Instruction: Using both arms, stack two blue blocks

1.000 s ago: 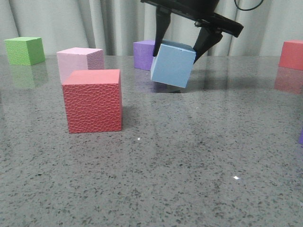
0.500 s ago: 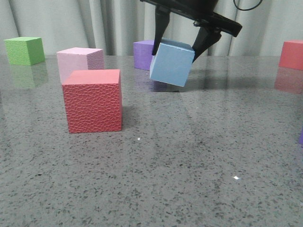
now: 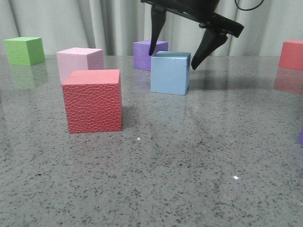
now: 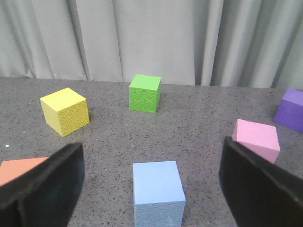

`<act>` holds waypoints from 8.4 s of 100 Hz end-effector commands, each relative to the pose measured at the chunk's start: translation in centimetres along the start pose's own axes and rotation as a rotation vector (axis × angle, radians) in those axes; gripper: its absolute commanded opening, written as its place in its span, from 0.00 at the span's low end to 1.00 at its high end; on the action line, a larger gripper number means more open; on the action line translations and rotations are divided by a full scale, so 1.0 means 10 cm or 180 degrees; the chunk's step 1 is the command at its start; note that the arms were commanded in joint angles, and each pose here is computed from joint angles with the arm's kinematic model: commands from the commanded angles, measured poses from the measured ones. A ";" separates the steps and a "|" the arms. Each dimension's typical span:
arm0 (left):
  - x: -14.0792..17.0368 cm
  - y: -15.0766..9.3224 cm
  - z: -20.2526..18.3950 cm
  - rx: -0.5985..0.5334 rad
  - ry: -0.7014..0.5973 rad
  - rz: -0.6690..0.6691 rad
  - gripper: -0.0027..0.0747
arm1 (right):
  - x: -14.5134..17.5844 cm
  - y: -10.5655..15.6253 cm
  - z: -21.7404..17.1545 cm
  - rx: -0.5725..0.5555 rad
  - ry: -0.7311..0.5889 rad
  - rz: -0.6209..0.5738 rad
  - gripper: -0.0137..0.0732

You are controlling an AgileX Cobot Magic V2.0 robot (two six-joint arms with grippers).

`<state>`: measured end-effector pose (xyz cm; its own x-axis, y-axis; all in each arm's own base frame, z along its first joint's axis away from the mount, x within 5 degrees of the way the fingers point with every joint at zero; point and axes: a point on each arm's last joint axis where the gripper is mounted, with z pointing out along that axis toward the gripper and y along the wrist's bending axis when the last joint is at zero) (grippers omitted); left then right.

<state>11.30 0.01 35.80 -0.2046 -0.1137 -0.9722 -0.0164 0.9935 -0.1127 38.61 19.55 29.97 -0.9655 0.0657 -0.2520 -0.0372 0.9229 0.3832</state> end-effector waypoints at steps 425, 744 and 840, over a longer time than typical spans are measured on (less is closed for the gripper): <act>-0.87 -0.91 2.14 0.0445 0.2606 -0.0022 0.49 | 2.02 -0.74 -1.95 -0.0234 -0.2083 -0.0611 0.85; -1.37 -2.55 1.62 0.1595 0.1841 0.0073 0.65 | 2.17 -0.84 -2.01 -0.0162 -0.2318 -0.0720 0.85; -0.82 -0.99 -0.12 0.1708 0.0636 0.0170 0.01 | 3.01 -1.37 -1.89 -0.0235 -0.3034 -0.0915 0.08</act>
<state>13.38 -9.96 44.39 -0.4886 0.0703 -0.8697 0.4484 0.8753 -0.1812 5.30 1.89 32.93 -0.4040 0.1413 -0.9038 -0.2589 0.9300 0.2611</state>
